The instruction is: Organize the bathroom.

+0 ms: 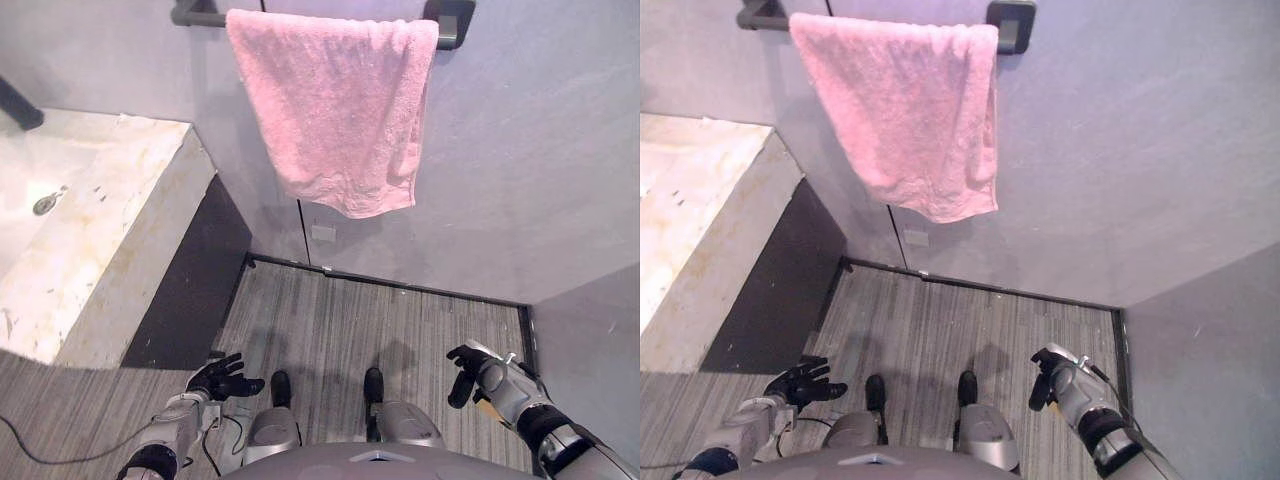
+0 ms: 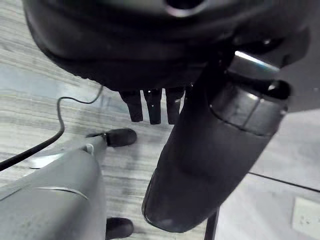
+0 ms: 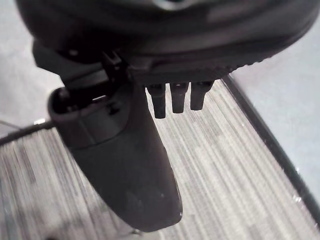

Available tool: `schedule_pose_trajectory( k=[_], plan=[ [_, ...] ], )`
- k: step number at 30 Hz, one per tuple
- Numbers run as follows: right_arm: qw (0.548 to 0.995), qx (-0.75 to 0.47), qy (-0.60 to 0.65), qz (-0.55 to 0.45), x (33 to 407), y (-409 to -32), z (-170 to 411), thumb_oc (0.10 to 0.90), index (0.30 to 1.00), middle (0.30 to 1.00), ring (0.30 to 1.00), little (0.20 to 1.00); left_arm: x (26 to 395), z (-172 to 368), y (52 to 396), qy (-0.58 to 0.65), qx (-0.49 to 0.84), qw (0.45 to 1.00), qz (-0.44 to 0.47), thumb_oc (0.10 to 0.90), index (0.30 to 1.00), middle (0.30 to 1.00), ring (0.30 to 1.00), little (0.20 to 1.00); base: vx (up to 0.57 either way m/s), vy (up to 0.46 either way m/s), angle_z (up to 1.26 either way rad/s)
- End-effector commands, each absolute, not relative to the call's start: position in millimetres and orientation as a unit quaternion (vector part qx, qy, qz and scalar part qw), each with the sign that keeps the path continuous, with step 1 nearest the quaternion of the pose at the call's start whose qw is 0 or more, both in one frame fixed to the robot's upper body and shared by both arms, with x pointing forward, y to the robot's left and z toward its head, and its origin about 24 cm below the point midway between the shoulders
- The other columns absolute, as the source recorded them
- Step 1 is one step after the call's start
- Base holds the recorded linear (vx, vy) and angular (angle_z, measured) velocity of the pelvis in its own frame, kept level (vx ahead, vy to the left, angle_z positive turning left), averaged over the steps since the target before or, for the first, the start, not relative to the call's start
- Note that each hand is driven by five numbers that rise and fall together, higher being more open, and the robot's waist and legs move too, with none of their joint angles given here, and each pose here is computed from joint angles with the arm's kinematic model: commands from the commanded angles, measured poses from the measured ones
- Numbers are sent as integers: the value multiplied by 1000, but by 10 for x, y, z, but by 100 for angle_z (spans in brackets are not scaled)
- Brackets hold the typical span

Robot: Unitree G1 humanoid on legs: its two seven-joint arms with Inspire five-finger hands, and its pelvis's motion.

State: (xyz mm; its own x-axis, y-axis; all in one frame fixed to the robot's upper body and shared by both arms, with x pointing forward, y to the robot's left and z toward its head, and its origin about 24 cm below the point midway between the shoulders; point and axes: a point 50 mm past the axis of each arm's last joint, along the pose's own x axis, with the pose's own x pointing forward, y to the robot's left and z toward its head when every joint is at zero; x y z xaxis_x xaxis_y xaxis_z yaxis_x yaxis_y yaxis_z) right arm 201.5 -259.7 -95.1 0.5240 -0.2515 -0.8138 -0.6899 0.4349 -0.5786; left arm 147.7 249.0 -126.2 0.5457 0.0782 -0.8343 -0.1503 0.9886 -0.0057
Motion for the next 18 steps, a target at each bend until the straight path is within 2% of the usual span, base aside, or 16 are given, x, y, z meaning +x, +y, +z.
schedule_pose_trajectory(
  k=[1,4,5,11,18],
  plan=[
    [694,-580,396,161,2346,-2548,-789,800,900,900,900,900,1674,-1203,2548,450,-65,887,85,800,900,900,900,900,-143,-148,45],
    [689,-571,416,159,2220,-2575,-903,800,900,900,900,900,1544,-1299,2515,475,-72,873,89,800,900,900,900,900,-120,-162,74],
    [690,-555,440,149,2078,-2626,-992,800,900,900,900,900,1431,-1360,2511,494,-72,862,91,800,900,900,900,900,-97,-173,101],
    [693,-538,465,118,1870,-2736,-1092,800,900,900,900,900,1221,-1436,2520,518,-63,849,81,800,900,900,900,900,-111,-104,82],
    [709,-521,467,88,1775,-2830,-1086,800,900,900,900,900,1361,-1366,2572,498,-56,862,73,800,900,900,900,900,-141,17,40]
  ],
)
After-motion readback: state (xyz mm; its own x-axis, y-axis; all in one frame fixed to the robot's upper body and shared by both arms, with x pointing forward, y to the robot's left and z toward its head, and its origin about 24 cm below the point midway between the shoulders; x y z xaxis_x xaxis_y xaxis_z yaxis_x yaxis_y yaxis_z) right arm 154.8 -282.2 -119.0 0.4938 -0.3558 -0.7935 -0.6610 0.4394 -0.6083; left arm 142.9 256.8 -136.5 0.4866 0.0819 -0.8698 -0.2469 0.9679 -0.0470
